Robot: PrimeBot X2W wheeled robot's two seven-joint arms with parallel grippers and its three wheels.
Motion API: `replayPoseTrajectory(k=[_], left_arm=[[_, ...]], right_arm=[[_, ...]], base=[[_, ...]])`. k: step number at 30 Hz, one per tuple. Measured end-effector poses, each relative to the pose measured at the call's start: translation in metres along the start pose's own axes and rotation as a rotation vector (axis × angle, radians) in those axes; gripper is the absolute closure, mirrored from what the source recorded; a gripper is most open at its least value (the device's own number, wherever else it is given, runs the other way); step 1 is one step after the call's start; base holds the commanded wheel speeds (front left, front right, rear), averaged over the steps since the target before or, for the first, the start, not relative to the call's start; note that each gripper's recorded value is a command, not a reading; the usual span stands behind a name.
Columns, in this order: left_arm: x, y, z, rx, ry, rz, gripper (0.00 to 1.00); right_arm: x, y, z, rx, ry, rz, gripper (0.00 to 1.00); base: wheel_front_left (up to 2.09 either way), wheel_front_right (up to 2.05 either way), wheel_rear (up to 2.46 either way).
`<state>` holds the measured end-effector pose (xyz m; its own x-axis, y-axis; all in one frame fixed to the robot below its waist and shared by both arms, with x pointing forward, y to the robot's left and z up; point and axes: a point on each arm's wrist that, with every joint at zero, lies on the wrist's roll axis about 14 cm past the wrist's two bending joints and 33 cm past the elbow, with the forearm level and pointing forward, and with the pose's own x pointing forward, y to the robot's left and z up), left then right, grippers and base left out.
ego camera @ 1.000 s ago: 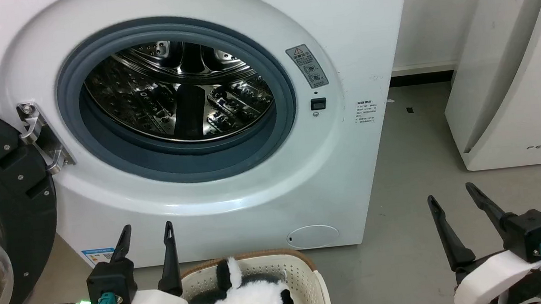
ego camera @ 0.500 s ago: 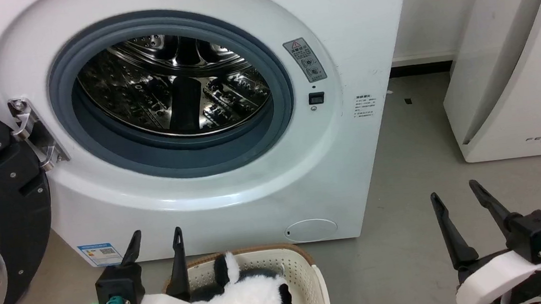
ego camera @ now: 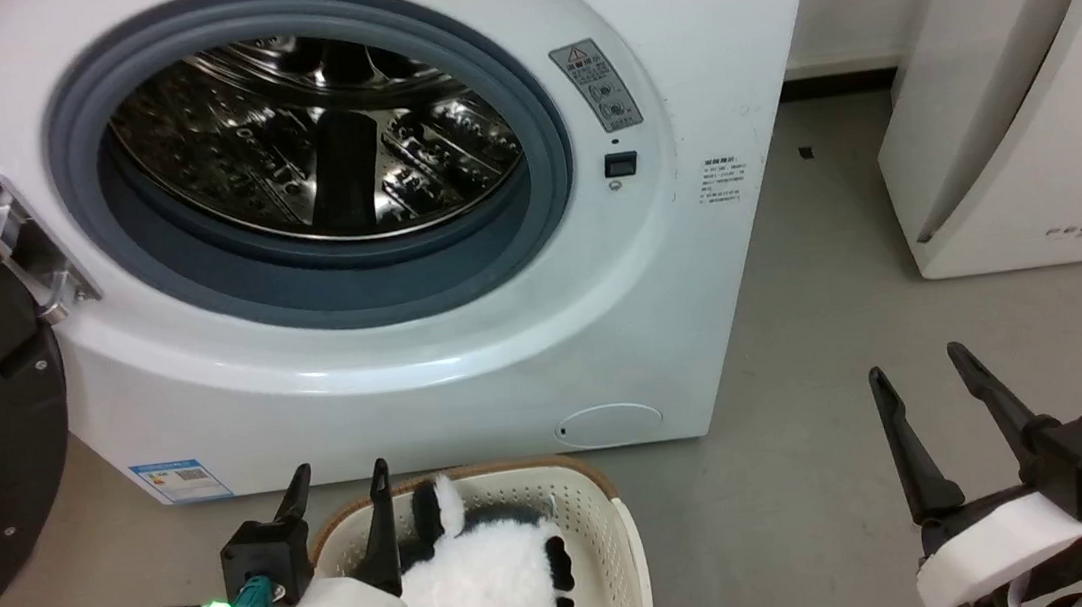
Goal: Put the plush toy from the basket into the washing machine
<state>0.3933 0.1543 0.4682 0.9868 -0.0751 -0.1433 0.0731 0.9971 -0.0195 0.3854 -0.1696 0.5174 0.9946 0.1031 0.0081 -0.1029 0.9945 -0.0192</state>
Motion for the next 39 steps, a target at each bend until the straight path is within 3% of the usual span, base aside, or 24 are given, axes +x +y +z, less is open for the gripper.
replayPoseTrajectory(k=[39], left_arm=[[0.056,-0.024,-0.141,-0.023,0.393,-0.110,0.00]], right_arm=[[0.029,-0.026,-0.047,0.027,0.069,-0.067,0.00]], base=[[0.00,0.00,0.00]])
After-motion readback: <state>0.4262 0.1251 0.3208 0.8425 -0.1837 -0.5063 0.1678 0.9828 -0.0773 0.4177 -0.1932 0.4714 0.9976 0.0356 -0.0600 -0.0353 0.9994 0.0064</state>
